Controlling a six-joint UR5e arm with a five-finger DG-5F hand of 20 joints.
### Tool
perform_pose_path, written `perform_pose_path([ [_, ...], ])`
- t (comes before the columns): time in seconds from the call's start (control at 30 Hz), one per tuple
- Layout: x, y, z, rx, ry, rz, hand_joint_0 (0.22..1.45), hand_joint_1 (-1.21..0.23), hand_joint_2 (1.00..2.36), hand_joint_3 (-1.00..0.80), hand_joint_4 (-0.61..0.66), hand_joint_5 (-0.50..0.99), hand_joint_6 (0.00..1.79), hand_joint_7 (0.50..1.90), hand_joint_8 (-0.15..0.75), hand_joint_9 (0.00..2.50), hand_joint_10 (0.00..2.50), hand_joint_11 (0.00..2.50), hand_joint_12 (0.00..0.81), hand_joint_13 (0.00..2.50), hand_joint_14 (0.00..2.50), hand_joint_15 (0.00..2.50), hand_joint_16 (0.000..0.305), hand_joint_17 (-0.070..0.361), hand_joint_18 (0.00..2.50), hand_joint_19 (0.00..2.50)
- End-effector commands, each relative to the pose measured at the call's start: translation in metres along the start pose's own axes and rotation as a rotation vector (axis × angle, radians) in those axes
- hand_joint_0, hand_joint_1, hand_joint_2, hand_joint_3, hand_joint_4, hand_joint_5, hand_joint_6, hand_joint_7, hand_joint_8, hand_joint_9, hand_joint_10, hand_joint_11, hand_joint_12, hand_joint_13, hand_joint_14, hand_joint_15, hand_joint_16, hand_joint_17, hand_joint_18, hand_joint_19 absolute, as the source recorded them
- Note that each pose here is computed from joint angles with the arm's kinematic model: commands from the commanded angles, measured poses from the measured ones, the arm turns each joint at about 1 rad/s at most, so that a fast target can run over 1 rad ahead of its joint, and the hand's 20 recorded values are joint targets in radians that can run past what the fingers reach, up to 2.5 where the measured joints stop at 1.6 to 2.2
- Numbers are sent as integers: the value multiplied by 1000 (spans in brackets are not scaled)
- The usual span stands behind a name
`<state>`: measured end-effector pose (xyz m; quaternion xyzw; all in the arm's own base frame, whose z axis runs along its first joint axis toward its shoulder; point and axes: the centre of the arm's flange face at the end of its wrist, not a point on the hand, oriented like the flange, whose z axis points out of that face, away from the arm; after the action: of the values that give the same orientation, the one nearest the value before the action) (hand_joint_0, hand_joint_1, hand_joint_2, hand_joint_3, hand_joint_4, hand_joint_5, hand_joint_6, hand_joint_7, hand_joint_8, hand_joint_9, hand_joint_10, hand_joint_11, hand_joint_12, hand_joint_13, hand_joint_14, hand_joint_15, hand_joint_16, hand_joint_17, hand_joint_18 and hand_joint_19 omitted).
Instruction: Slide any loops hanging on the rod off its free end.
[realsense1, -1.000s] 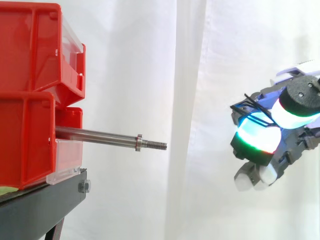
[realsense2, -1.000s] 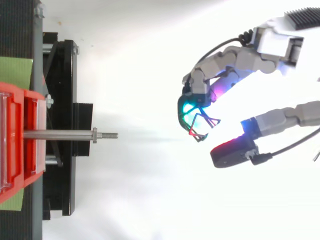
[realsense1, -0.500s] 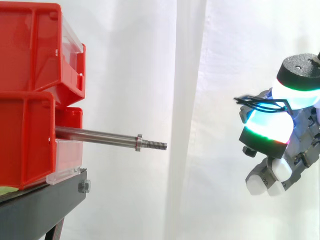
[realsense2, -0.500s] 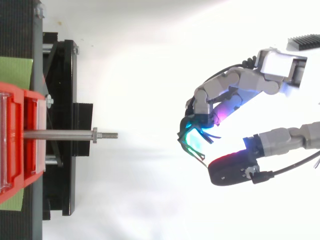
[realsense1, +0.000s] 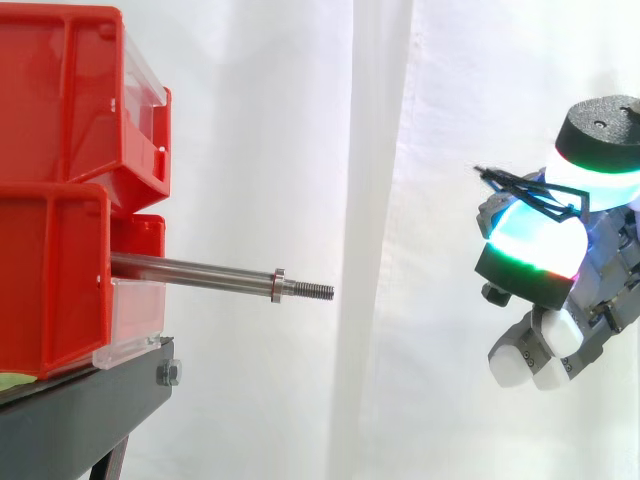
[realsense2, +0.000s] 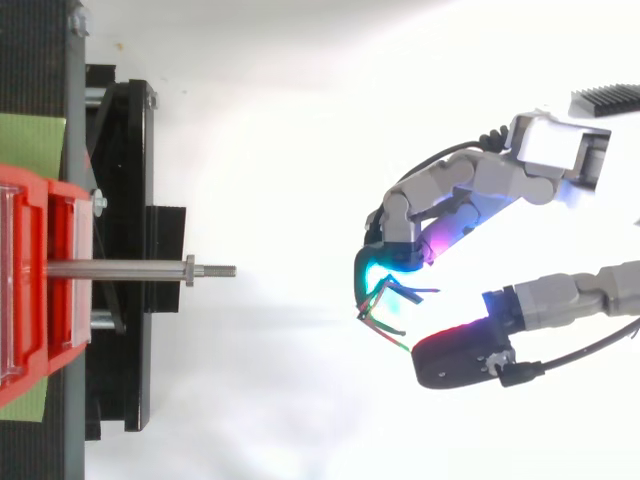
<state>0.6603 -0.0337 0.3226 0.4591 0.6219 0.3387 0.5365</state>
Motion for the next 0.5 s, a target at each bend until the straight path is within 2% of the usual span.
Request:
perform_pose_path([
  [0.0,1,0,0,-1,1,7,559,-777,1023,-116,128,-185,879,1105,320,794,10,278,322,590,0,0,40,91,551,45],
  [0.47,1,0,0,2,1,36,607,-852,1013,-347,150,-187,876,1087,313,793,10,292,319,603,0,0,40,89,576,40],
])
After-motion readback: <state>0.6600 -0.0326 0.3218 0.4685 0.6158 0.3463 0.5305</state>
